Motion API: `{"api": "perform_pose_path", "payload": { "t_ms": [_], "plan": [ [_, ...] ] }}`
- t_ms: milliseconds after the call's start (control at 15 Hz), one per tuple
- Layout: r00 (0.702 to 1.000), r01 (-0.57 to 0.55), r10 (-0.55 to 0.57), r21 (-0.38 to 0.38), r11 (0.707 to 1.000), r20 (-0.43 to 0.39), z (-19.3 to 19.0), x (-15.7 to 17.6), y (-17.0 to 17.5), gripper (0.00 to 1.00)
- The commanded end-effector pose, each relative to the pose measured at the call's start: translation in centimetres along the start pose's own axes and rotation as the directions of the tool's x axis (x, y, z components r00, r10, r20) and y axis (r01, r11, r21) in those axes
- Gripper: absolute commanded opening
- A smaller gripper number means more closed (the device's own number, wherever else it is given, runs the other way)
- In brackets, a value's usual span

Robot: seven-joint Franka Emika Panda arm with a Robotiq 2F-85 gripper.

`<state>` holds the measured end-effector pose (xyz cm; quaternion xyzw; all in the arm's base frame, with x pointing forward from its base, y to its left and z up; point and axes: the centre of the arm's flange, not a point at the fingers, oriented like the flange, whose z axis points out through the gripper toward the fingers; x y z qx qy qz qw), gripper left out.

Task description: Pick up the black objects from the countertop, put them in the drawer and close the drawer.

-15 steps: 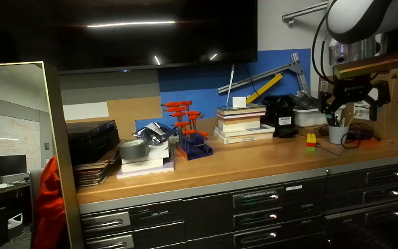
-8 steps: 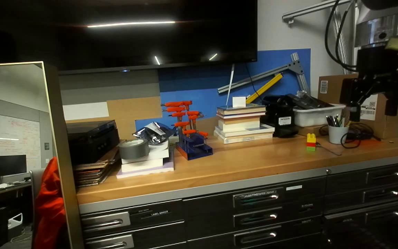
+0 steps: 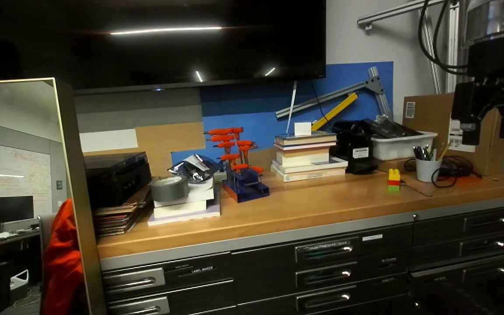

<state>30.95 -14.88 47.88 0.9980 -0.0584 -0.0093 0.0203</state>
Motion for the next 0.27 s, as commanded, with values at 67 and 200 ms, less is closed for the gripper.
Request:
{"api": "perform_pose_path", "payload": {
  "t_ms": [67, 200],
  "plan": [
    [1.0, 0.002, -0.002, 0.0, 1.0, 0.001, 0.01, -0.01, 0.0, 1.0],
    [1.0, 0.004, -0.004, 0.0, 1.0, 0.001, 0.01, -0.01, 0.0, 1.0]
  ]
}}
